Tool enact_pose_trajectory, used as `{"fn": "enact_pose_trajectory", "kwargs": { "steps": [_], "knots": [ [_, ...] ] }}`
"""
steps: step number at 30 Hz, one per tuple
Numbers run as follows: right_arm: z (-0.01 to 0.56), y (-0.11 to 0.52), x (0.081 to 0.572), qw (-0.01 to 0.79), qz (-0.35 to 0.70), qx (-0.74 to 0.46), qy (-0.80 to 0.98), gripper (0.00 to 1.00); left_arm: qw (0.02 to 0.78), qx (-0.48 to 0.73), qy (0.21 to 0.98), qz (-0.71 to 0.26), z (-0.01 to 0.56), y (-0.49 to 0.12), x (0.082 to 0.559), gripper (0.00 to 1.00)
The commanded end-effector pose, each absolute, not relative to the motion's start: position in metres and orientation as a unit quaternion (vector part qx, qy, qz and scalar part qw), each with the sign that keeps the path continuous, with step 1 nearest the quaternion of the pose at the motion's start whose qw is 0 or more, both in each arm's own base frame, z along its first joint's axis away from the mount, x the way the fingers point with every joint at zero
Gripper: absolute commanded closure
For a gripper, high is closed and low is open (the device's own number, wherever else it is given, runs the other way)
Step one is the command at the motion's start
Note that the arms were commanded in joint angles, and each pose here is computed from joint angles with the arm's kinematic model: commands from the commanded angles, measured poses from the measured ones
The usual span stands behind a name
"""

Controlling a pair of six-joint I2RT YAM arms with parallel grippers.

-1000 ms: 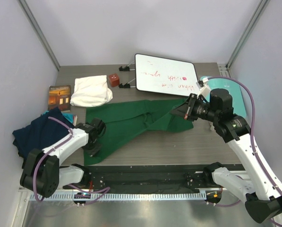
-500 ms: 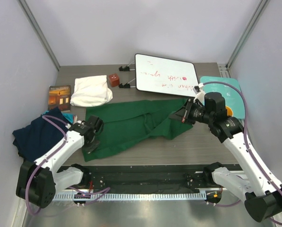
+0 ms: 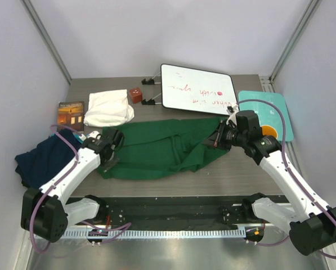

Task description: Fold and stack the t-shirts

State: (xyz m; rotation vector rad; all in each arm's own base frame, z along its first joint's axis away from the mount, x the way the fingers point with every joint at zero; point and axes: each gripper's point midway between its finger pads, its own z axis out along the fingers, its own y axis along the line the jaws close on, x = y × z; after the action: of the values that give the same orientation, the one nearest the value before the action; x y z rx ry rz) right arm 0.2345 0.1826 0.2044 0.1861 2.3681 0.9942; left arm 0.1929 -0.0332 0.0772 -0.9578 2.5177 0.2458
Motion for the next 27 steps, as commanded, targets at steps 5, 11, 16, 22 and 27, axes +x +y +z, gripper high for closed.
{"fn": "enact_pose_trajectory", "kwargs": {
  "steps": [5, 11, 16, 22, 27],
  "knots": [
    [0.263, 0.177, 0.264, 0.356, 0.355, 0.058, 0.863, 0.99, 0.260, -0.311, 0.906, 0.126, 0.107, -0.023, 0.226, 1.00],
    [0.243, 0.168, 0.223, 0.310, 0.361, 0.099, 0.874, 0.99, 0.252, -0.295, 0.914, 0.121, 0.101, -0.027, 0.226, 1.00],
    [0.241, 0.152, 0.182, 0.299, 0.374, 0.175, 0.860, 0.99, 0.248, -0.279, 0.920, 0.118, 0.098, -0.029, 0.227, 1.00],
    [0.224, 0.125, 0.135, 0.297, 0.380, 0.267, 0.835, 0.99, 0.240, -0.252, 0.930, 0.122, 0.100, -0.033, 0.235, 1.00],
    [0.223, 0.119, 0.124, 0.305, 0.378, 0.274, 0.830, 0.99, 0.246, -0.245, 0.932, 0.104, 0.103, -0.040, 0.244, 1.00]
  ]
}}
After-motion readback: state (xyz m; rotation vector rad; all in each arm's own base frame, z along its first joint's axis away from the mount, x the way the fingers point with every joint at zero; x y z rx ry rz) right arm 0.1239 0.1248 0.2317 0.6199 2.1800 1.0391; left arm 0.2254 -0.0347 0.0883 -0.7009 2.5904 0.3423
